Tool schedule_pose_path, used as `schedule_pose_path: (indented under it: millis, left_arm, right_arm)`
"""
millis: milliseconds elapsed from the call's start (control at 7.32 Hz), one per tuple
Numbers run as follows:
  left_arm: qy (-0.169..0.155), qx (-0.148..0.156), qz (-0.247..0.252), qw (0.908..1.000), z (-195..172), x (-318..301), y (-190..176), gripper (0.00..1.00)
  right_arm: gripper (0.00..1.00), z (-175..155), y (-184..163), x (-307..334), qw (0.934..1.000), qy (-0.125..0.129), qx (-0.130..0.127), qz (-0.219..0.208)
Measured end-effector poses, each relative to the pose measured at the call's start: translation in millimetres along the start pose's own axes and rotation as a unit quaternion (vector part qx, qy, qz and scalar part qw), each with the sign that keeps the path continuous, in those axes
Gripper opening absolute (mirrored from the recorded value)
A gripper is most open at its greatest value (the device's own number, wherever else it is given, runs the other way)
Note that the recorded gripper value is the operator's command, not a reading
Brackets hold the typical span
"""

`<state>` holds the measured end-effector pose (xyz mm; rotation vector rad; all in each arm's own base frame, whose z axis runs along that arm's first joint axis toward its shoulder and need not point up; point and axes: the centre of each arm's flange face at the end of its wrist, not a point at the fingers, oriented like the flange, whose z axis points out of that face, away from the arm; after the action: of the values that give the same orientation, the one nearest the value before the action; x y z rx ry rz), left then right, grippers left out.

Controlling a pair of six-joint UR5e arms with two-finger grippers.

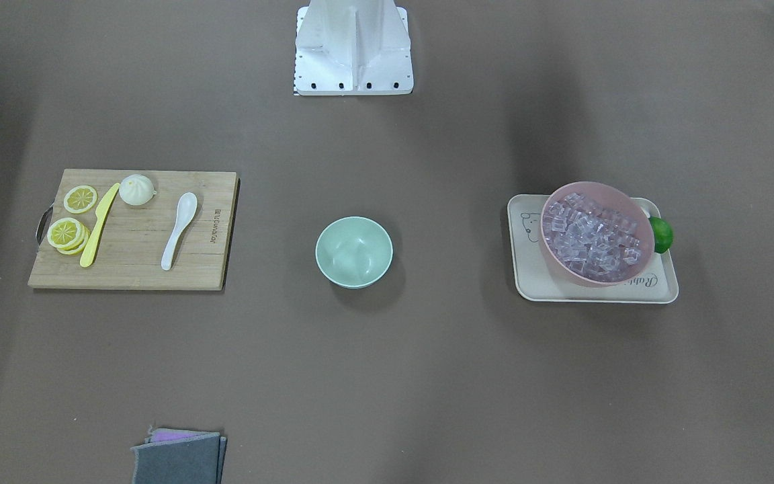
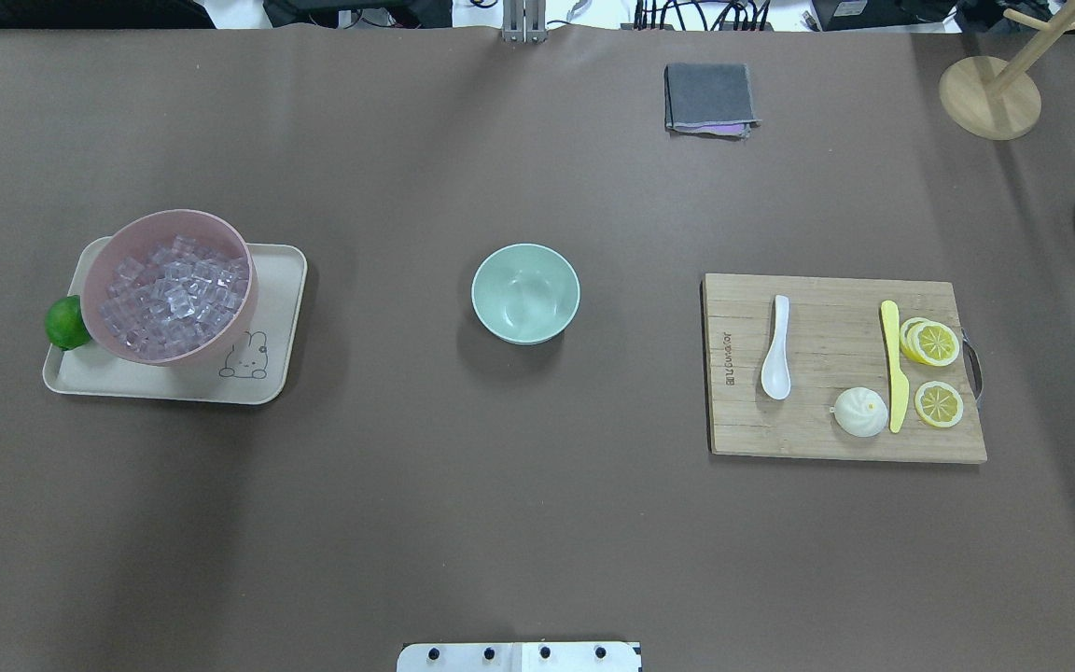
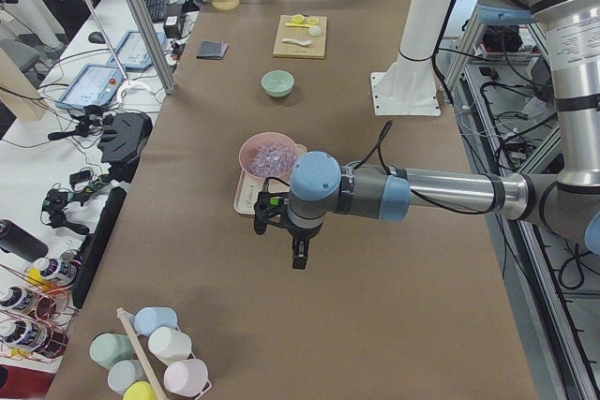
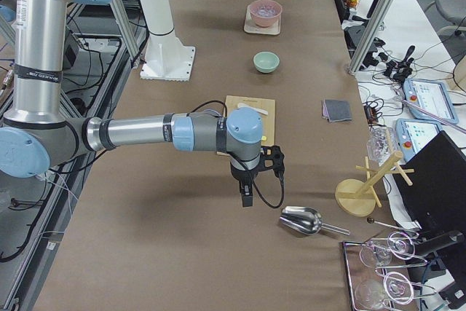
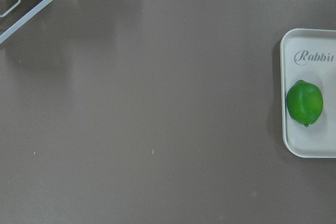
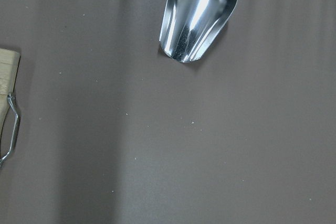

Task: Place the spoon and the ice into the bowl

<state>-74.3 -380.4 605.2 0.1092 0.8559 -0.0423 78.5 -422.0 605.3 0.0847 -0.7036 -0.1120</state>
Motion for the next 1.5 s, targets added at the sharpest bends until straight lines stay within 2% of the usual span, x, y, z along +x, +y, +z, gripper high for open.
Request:
schedule_pose_path:
  millis: [273,820,1504]
  left_arm:
    - [0.001,-0.005,-0.008,1.0000,5.0,-5.2,1.1,0.98]
    - [0.006,0.003,0.006,1.0000,4.1,-1.9,-0.5,0.98]
    - [0.008,0.023,0.030,0.9993,1.8,1.6,1.2,0.98]
  right_arm:
    - [1.00,3.3,5.1,1.7,1.0000,-0.003,-0.003,0.002]
    - [1.00,1.6,6.9,-0.3,1.0000,-0.005,-0.001,-0.001]
    - [1.00,0.1,5.6,-6.1,0.9997,-0.026,0.004,0.000]
